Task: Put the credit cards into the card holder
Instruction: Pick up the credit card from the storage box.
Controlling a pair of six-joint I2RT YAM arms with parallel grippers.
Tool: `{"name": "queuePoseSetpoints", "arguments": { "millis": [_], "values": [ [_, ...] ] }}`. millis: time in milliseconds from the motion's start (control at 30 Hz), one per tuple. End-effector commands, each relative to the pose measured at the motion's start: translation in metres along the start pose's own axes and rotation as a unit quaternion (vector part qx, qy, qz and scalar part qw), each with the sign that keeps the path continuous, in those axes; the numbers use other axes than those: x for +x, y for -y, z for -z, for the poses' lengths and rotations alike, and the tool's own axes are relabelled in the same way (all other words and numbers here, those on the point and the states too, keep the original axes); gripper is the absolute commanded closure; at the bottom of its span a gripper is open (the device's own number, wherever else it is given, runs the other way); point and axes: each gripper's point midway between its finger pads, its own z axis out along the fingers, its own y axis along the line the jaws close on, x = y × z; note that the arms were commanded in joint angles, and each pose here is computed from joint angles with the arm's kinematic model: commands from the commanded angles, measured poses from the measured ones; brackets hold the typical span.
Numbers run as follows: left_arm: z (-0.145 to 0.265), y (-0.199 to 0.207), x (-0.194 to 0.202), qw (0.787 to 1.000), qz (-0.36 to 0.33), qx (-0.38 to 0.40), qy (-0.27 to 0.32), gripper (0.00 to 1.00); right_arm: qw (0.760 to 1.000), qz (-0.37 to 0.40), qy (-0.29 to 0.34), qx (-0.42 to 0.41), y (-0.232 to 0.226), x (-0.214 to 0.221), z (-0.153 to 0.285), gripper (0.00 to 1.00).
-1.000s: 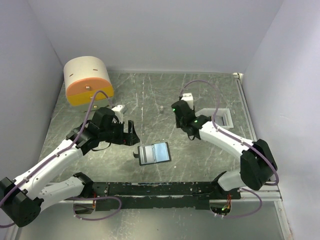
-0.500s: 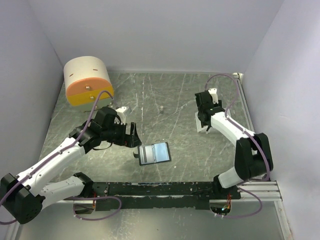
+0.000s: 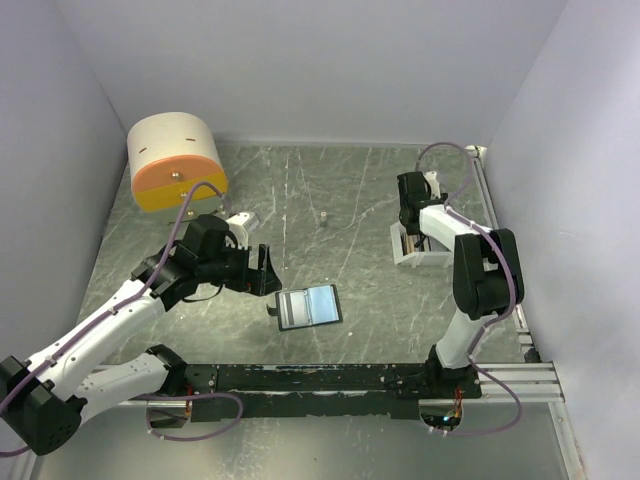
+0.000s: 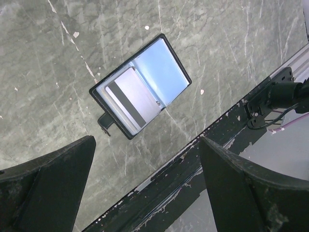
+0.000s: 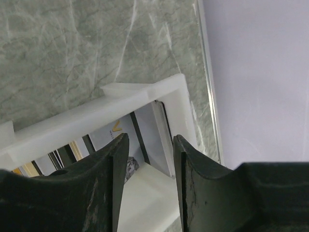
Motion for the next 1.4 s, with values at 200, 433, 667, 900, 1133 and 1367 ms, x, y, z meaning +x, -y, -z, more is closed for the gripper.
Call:
{"name": "queuePoseSetpoints", "arguments": {
  "millis": [200, 433, 667, 900, 1133, 1367],
  "values": [
    [0.004, 0.001, -0.002, 1.000, -0.009, 0.004, 0.009, 0.00, 0.997, 0.039, -0.015, 0.064, 0.007, 0.002, -0.020, 0.59],
    [0.003, 0.001, -0.003, 1.000, -0.010, 0.005, 0.008, 0.00, 0.995, 0.057, -0.023, 0.077, 0.006, 0.009, -0.027, 0.62],
    [0.003, 0.000, -0.003, 1.000, -0.008, 0.003, 0.011, 0.00, 0.995, 0.059, -0.028, 0.081, 0.007, 0.012, -0.031, 0.65],
    [0.003, 0.001, -0.003, 1.000, -0.009, 0.003, 0.008, 0.00, 0.994, 0.050, -0.020, 0.091, 0.019, 0.006, -0.026, 0.70],
    [0.003, 0.001, -0.003, 1.000, -0.008, 0.002, 0.010, 0.00, 0.995, 0.038, -0.014, 0.088, 0.024, 0.003, -0.022, 0.75],
    [0.005, 0.001, -0.003, 1.000, -0.008, 0.003, 0.014, 0.00, 0.997, 0.019, -0.007, 0.070, 0.024, -0.002, -0.017, 0.83]
  ]
}}
